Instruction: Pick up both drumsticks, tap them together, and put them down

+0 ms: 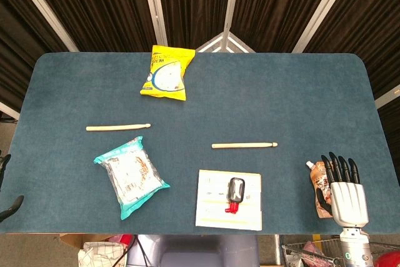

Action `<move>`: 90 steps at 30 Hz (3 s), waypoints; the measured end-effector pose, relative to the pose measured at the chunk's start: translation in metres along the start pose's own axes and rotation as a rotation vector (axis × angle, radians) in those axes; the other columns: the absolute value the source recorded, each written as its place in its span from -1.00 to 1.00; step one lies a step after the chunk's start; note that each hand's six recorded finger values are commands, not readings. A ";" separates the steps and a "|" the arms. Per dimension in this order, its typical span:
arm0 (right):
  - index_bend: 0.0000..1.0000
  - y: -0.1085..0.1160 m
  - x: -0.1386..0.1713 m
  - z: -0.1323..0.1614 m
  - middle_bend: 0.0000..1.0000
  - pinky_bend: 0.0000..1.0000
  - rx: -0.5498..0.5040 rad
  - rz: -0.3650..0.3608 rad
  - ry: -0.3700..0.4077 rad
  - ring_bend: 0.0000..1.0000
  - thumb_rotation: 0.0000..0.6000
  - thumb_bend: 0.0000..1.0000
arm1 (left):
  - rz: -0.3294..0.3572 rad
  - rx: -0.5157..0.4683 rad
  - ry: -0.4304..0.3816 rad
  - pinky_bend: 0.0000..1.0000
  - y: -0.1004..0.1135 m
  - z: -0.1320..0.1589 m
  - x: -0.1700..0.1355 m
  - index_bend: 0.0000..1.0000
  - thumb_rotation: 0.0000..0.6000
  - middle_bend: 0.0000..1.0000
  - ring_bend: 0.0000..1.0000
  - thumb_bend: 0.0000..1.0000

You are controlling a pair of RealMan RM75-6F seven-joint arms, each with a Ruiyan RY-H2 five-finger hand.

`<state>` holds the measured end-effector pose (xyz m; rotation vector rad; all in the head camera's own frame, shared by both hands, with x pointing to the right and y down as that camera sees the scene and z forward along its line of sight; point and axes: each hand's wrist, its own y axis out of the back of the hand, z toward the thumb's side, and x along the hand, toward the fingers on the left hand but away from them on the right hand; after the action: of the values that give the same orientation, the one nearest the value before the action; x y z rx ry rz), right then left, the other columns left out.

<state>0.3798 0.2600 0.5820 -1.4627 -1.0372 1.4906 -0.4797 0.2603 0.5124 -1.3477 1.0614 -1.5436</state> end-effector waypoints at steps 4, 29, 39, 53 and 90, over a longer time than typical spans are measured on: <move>-0.81 0.000 0.001 0.000 -0.87 -1.00 -0.002 0.001 0.000 -0.85 1.00 -0.21 | -0.001 -0.002 0.000 -1.00 0.000 0.000 0.000 -0.90 1.00 -1.00 -1.00 -0.35; -0.59 0.001 -0.052 0.037 -0.62 -1.00 -0.049 0.071 0.068 -0.78 1.00 -0.21 | 0.020 -0.028 -0.010 -1.00 0.006 -0.004 0.012 -0.90 1.00 -1.00 -1.00 -0.35; -0.51 -0.023 -0.102 0.087 -0.48 -1.00 0.000 0.171 0.104 -0.71 1.00 -0.21 | -0.002 -0.012 -0.092 -1.00 -0.004 0.016 0.032 -0.90 1.00 -1.00 -1.00 -0.35; -0.30 -0.059 -0.152 0.158 -0.29 -1.00 0.078 0.253 0.104 -0.64 1.00 -0.21 | -0.012 -0.012 -0.073 -1.00 -0.007 0.013 0.039 -0.90 1.00 -1.00 -1.00 -0.35; -0.01 -0.103 -0.173 0.179 -0.07 -1.00 0.196 0.297 0.116 -0.52 1.00 -0.21 | -0.042 0.011 -0.057 -1.00 -0.017 0.014 0.043 -0.90 1.00 -1.00 -1.00 -0.35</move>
<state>0.2041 0.1299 0.7396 -1.5897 -0.6041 1.6397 -0.4708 0.2240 0.5427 -1.4061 0.9941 -1.5301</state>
